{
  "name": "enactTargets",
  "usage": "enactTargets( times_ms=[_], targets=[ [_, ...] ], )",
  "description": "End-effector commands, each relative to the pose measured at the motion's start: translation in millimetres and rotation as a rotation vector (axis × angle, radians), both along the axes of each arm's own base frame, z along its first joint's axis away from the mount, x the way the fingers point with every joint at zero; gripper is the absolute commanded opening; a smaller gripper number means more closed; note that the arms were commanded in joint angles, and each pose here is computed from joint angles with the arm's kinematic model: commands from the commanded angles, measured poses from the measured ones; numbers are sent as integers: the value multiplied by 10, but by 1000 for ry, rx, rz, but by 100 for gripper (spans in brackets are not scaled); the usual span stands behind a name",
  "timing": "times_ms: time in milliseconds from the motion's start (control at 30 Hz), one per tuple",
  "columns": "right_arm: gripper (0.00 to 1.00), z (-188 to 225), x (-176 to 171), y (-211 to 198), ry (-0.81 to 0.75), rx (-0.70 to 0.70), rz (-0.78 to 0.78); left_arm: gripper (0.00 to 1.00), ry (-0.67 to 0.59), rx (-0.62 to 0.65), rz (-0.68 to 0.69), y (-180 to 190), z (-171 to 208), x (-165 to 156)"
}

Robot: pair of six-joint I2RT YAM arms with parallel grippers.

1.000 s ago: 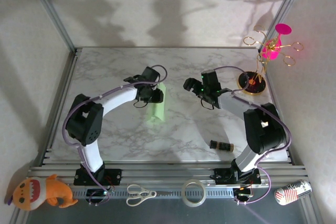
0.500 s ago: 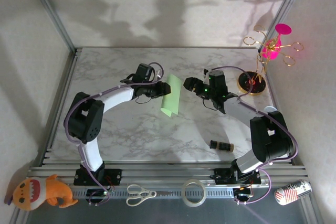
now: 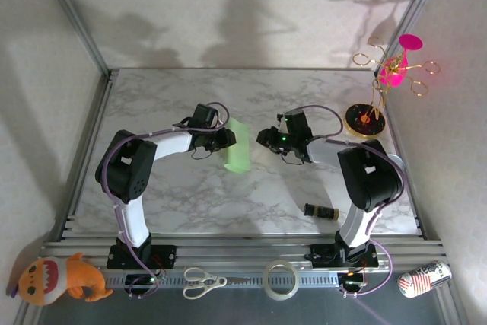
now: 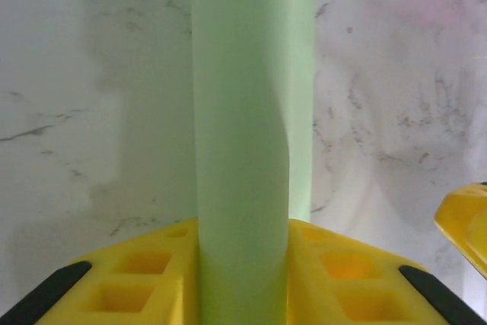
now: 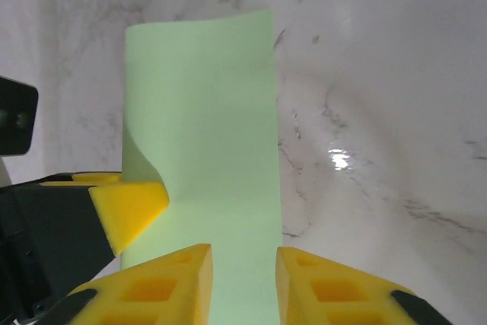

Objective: Fold a paper plane with a square sheet of paper (pick it up from the middle)
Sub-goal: Hold the square sheet of paper at the center of the table.

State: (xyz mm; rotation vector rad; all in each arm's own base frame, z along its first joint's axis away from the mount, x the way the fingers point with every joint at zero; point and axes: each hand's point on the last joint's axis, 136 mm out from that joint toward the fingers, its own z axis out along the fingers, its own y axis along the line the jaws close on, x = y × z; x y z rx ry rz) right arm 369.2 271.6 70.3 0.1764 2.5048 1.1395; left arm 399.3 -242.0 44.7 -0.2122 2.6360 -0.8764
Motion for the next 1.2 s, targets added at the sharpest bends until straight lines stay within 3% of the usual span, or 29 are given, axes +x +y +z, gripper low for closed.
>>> enactTargets(
  times_ms=[0, 200, 633, 800, 1167],
  targets=[
    [23, -58, 38, 172, 24, -30, 18, 29, 19, 55, 13, 137, -189, -10],
    [11, -193, 7, 390, 59, -49, 67, 28, 32, 80, 7, 177, -267, -44],
    [8, -542, -72, 493, 166, -133, 116, 34, 37, 116, 24, 240, -266, -44],
    [8, -664, -106, 455, 213, -161, 105, 42, 39, 159, 48, 333, -230, -65],
    [11, -590, -106, 526, 228, -110, 103, 74, 21, 296, 46, 412, -55, -142]
  ],
)
